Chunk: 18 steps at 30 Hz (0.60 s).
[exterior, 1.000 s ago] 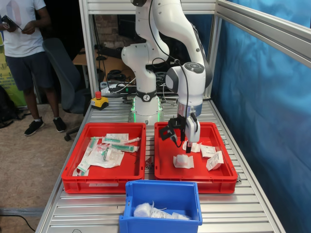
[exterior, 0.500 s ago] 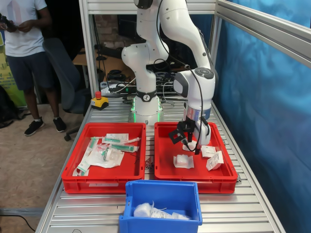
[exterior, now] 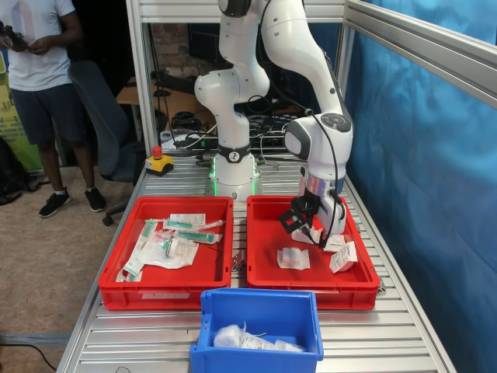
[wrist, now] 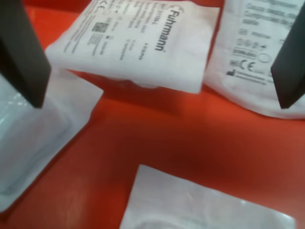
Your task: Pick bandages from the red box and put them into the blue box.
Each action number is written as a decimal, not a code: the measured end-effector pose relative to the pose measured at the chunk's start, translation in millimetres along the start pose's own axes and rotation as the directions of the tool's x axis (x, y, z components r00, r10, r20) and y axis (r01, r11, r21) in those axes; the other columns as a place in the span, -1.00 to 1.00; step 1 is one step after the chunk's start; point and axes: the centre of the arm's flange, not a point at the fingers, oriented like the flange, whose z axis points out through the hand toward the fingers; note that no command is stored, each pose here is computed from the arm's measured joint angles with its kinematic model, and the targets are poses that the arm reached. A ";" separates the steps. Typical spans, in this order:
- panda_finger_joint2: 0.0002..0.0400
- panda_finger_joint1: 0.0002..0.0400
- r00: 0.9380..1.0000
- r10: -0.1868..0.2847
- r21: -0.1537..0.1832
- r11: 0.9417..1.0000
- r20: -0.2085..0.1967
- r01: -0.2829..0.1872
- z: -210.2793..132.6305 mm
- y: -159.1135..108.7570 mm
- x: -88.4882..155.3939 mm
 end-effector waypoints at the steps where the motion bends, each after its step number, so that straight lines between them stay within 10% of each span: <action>1: 1.00 1.00 1.000 -0.003 -0.001 1.000 -0.002 0.003 1.3 1.4 -0.6; 18: 1.00 1.00 0.999 -0.032 0.000 0.999 0.012 0.032 24.1 24.7 -15.8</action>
